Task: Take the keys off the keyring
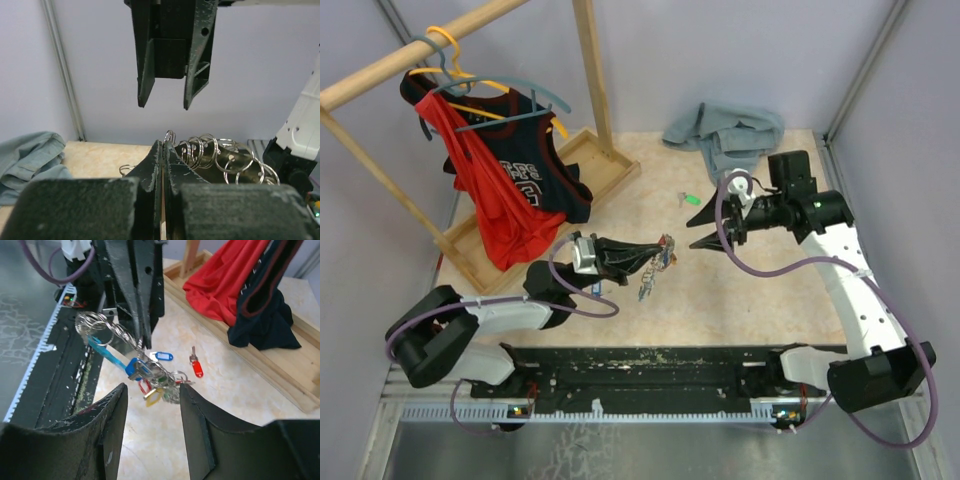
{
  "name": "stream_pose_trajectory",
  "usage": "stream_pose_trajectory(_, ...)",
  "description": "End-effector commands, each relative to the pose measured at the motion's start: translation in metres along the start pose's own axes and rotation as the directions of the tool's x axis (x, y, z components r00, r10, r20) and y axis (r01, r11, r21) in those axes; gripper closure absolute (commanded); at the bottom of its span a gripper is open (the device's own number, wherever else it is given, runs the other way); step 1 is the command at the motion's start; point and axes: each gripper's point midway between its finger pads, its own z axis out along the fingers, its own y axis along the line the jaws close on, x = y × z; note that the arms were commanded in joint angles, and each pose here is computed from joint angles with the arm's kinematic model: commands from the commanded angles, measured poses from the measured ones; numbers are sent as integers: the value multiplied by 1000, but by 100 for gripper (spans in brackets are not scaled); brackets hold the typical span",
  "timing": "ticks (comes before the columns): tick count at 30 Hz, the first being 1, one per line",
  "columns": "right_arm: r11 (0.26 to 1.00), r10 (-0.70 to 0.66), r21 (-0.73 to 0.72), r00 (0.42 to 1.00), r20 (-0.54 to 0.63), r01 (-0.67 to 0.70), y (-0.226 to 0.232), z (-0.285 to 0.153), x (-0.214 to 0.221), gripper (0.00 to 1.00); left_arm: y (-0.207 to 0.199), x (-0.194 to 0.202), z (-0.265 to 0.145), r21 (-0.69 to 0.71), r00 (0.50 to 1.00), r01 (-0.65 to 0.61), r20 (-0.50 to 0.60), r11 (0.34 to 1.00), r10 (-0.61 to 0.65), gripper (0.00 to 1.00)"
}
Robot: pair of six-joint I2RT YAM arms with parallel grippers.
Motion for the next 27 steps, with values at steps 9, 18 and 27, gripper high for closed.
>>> stream_pose_trajectory(9, 992, -102, -54, 986, 131, 110, 5, 7, -48, 55, 22, -79, 1, -115, 915, 260, 348, 959, -206, 100)
stream_pose_trajectory(18, 997, -77, -26, 994, 73, 79, -2, 22, -42, 57, 23, -82, 3, -104, 900, 295, 364, 950, -240, 100)
stream_pose_trajectory(27, 999, -40, 33, 999, 36, 39, -17, 32, -29, 58, 24, -81, 3, -109, 903, 291, 360, 950, -235, 100)
